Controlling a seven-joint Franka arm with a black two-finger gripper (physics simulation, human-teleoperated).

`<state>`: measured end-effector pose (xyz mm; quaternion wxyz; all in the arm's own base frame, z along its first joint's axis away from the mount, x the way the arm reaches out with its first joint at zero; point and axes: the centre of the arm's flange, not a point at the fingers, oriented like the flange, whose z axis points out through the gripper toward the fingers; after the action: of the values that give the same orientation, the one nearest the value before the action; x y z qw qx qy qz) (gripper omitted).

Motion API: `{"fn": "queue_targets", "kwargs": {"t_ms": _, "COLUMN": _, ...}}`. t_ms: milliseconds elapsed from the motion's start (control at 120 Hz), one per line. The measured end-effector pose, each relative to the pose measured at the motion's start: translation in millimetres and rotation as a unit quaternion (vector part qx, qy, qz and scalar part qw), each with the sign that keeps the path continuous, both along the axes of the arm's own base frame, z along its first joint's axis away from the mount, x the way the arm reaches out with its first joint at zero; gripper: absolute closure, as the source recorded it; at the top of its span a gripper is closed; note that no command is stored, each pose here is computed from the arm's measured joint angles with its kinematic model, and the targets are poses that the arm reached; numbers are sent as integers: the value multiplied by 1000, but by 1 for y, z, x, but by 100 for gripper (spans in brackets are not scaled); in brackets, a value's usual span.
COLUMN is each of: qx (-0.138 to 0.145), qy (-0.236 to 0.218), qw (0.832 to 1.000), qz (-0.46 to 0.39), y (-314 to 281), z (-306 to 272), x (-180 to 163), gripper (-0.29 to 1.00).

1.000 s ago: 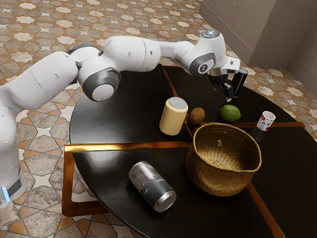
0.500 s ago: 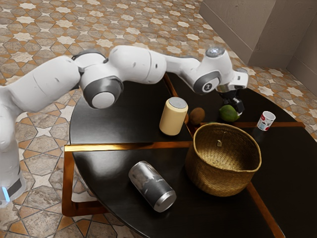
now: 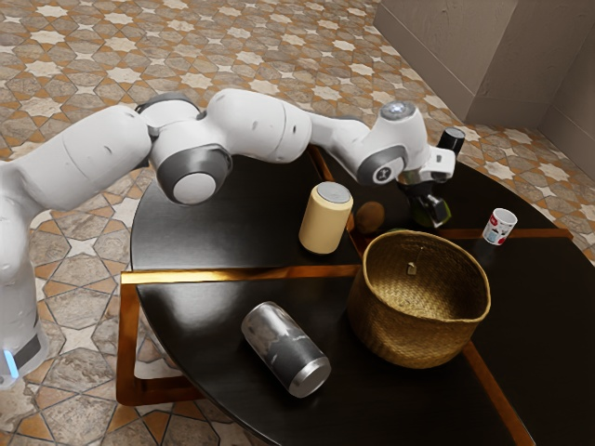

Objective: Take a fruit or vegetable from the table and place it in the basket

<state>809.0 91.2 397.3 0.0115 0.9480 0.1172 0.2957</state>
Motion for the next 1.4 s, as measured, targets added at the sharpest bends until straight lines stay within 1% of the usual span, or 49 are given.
{"fn": "queue_targets", "kwargs": {"t_ms": 117, "qx": 2, "qy": -7, "qw": 1000, "qz": 2, "y": 2, "z": 1, "x": 0, "gripper": 1}}
{"fn": "queue_targets", "kwargs": {"t_ms": 175, "qx": 2, "qy": -10, "qw": 1000, "qz": 0, "y": -1, "z": 3, "x": 1, "gripper": 7}}
{"fn": "queue_targets", "kwargs": {"t_ms": 225, "qx": 3, "qy": -12, "qw": 1000, "qz": 1, "y": -1, "z": 4, "x": 1, "gripper": 18}}
{"fn": "queue_targets", "kwargs": {"t_ms": 292, "qx": 8, "qy": -15, "qw": 1000, "qz": 3, "y": 0, "z": 6, "x": 1, "gripper": 39}}
{"fn": "queue_targets", "kwargs": {"t_ms": 350, "qx": 18, "qy": -17, "qw": 1000, "qz": 2, "y": -4, "z": 10, "x": 1, "gripper": 55}}
{"fn": "queue_targets", "kwargs": {"t_ms": 475, "qx": 32, "qy": -19, "qw": 999, "qz": 15, "y": -6, "z": 15, "x": 1, "gripper": 71}}
{"fn": "queue_targets", "kwargs": {"t_ms": 567, "qx": 32, "qy": -27, "qw": 999, "qz": 28, "y": -8, "z": 27, "x": 0, "gripper": 75}}
{"fn": "queue_targets", "kwargs": {"t_ms": 708, "qx": 28, "qy": -66, "qw": 997, "qz": 27, "y": -47, "z": 97, "x": -9, "gripper": 75}}
{"fn": "queue_targets", "kwargs": {"t_ms": 808, "qx": 17, "qy": -93, "qw": 995, "qz": 4, "y": -105, "z": 155, "x": -23, "gripper": 74}}
{"fn": "queue_targets", "kwargs": {"t_ms": 875, "qx": 6, "qy": -97, "qw": 995, "qz": -18, "y": -153, "z": 180, "x": -34, "gripper": 73}}
{"fn": "queue_targets", "kwargs": {"t_ms": 992, "qx": -13, "qy": -72, "qw": 994, "qz": -76, "y": -262, "z": 193, "x": -60, "gripper": 74}}
{"fn": "queue_targets", "kwargs": {"t_ms": 1067, "qx": -19, "qy": -50, "qw": 992, "qz": -112, "y": -324, "z": 193, "x": -81, "gripper": 74}}
{"fn": "queue_targets", "kwargs": {"t_ms": 1175, "qx": -24, "qy": -22, "qw": 988, "qz": -150, "y": -390, "z": 188, "x": -108, "gripper": 74}}
{"fn": "queue_targets", "kwargs": {"t_ms": 1292, "qx": -27, "qy": 7, "qw": 984, "qz": -178, "y": -438, "z": 189, "x": -137, "gripper": 74}}
{"fn": "queue_targets", "kwargs": {"t_ms": 1400, "qx": -24, "qy": 44, "qw": 983, "qz": -176, "y": -445, "z": 189, "x": -149, "gripper": 75}}
